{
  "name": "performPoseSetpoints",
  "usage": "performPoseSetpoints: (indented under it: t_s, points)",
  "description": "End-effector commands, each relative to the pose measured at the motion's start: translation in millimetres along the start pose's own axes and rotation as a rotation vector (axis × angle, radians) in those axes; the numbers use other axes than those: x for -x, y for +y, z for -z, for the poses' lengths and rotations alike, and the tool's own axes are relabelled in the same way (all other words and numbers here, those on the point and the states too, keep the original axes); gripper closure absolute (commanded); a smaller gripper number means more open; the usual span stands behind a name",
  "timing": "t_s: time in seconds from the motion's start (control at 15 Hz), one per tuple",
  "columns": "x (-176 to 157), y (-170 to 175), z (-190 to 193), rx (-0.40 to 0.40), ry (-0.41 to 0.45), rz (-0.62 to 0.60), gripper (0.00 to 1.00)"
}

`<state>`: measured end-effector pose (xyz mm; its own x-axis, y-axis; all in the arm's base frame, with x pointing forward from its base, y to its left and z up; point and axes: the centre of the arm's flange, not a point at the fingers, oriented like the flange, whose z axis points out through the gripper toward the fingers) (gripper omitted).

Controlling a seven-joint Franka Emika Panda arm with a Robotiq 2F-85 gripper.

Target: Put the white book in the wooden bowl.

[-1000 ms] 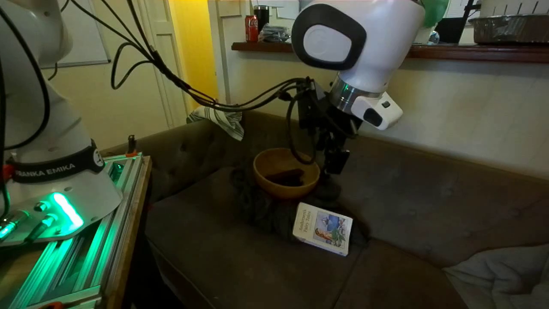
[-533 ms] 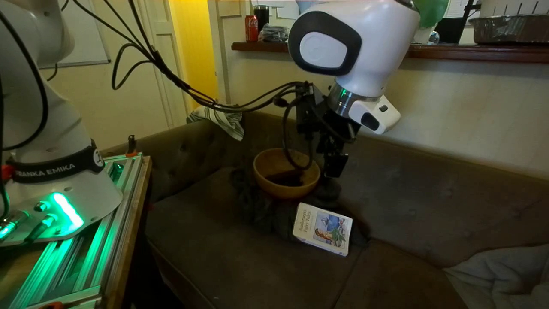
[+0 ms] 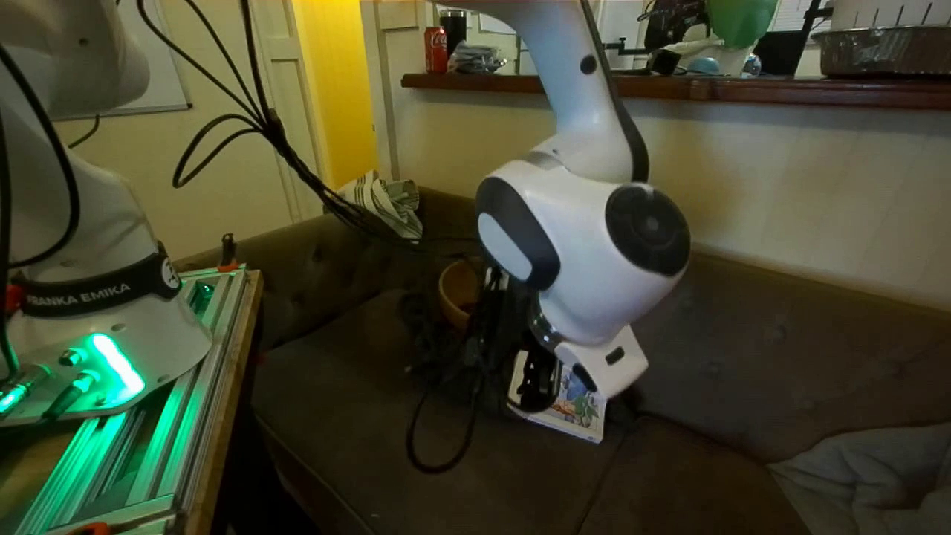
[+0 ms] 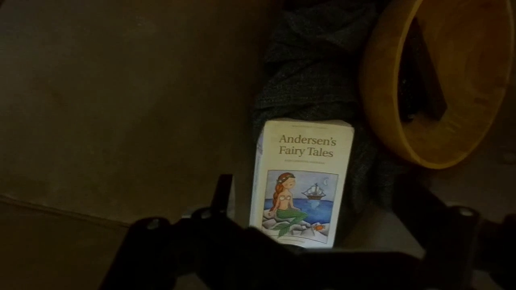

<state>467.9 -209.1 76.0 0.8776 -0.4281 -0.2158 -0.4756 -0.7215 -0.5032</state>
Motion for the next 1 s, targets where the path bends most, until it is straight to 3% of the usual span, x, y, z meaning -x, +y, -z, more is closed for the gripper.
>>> performPoseSetpoints:
  t_s: [0.0,0.07,0.13,0.4,0.73,0.93]
  points:
    - [-37.6,47.2,-34.9,0.009,0.008,-0.131,0.00]
    - [-42.6,58.1,-35.5,0.031,-0.011,-0.161,0.00]
    - [-14.3,47.3,-23.9,0.007,-0.002,-0.103,0.00]
    - [-27.8,62.9,-37.3,0.024,-0.004,-0.148,0.00]
    - [-66.0,24.6,-93.8,-0.187,0.069,-0.179,0.00]
    - [-83.4,5.6,-131.4,-0.248,0.058,-0.244,0.00]
